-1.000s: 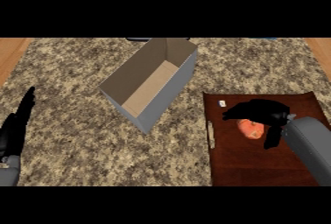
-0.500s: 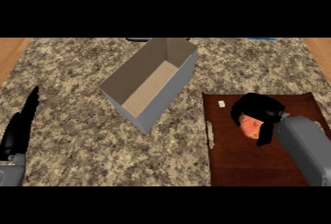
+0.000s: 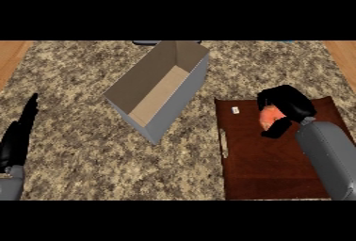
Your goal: Pick the squash from the tray and place it in the cardboard box
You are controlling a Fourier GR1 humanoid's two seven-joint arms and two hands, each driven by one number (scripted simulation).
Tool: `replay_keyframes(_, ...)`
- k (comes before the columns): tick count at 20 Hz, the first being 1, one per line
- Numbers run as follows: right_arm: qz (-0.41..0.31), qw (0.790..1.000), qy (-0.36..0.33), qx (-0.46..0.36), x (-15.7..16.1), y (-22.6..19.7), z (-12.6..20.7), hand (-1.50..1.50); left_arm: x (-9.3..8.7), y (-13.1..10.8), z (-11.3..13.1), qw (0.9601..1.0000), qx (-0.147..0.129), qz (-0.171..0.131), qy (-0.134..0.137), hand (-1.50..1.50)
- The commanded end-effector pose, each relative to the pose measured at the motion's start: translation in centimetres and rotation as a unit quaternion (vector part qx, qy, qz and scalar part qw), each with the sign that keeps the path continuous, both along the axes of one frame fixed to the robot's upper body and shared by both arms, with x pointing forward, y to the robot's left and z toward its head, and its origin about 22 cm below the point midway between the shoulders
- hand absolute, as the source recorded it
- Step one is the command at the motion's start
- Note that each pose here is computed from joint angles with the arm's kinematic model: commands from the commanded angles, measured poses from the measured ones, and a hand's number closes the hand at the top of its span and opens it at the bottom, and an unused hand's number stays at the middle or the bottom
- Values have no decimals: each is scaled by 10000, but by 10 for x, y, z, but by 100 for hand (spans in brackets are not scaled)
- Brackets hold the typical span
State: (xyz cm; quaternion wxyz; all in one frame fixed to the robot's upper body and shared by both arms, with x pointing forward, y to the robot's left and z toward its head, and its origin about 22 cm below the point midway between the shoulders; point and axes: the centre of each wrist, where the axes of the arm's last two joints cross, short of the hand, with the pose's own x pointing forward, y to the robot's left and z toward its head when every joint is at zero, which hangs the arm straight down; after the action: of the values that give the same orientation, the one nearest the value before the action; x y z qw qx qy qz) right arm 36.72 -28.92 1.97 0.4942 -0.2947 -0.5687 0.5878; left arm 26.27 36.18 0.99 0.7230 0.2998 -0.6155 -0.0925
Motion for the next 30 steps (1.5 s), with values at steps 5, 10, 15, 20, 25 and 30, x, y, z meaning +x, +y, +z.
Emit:
replay_keyframes(5,-629,9847,-1572,399,2,3,81,150,-5,4,-1,10000,8,60,-11,0)
replay_keyframes(10,134,9684,-2290,979,-18,37,126,150,-8,6,-4,10000,43,86,15,0)
replay_keyframes(15,310,9700,-2060,1253,-26,69,151,150,-6,-5,1,9999,-116,-57,-19,0)
replay_keyframes(20,528,9650,-1636,1981,-12,140,164,150,3,-6,-6,9999,-69,-122,67,0)
replay_keyframes(25,298,9613,-1434,2332,3,188,176,150,-4,-12,-12,9998,-137,-78,73,0)
replay_keyframes(30,25,9612,-1034,2558,32,218,175,150,2,-10,9,9997,-7,-248,33,0)
